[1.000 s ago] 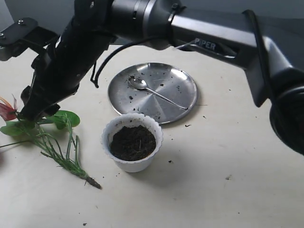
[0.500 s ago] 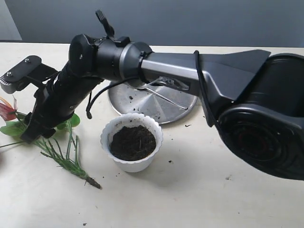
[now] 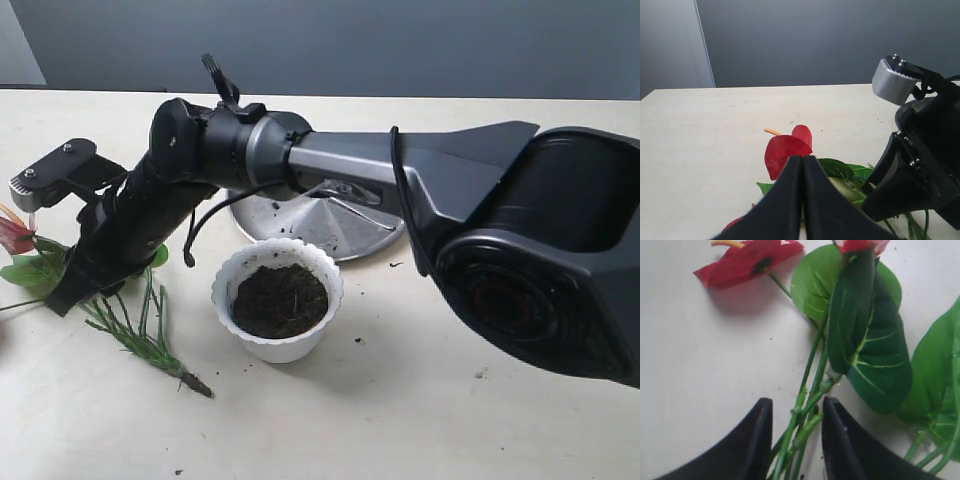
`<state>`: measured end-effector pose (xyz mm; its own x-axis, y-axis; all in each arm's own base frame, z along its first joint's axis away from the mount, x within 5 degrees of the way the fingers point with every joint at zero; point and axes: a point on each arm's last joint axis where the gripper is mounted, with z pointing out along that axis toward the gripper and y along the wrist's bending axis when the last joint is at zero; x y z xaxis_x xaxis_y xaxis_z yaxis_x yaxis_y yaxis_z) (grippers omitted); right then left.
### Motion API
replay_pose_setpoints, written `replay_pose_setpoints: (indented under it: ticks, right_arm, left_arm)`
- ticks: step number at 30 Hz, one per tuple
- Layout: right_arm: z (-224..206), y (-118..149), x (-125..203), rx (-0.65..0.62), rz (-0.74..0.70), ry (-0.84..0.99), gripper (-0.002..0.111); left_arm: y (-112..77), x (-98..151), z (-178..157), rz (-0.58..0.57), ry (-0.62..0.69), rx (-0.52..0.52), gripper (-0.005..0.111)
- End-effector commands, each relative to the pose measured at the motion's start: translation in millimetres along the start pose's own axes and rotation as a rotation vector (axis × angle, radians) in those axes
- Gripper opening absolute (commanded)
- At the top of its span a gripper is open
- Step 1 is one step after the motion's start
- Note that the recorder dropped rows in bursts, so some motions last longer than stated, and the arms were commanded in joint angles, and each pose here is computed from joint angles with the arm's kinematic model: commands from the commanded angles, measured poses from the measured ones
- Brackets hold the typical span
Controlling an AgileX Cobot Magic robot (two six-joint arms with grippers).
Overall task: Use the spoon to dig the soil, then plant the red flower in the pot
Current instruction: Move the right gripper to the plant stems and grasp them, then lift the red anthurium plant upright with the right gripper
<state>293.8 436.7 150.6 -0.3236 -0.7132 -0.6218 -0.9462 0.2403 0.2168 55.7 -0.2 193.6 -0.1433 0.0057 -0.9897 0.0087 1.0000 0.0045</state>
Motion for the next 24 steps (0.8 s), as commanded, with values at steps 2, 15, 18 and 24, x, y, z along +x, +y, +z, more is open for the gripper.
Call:
replay_pose_setpoints:
  ticks: [2, 15, 18, 24]
  right_arm:
    - [2.6, 2.3, 1.0, -0.025, 0.040, 0.005, 0.020]
    - [-3.9, 8.9, -15.2, -0.091, 0.131, -0.092, -0.001]
    - [-13.1, 7.2, -34.0, -0.063, 0.164, -0.210, -0.001]
    - [-58.5, 12.3, -73.8, 0.003, 0.166, -0.430, -0.001]
  left_arm:
    - [-0.4, 0.9, 0.0, 0.005, -0.005, 0.007, 0.001]
    - [-0.4, 0.9, 0.0, 0.007, -0.005, 0.007, 0.001]
    - [-0.4, 0.7, 0.0, 0.007, -0.007, 0.007, 0.001]
    - [-0.4, 0.7, 0.0, 0.007, -0.007, 0.007, 0.001]
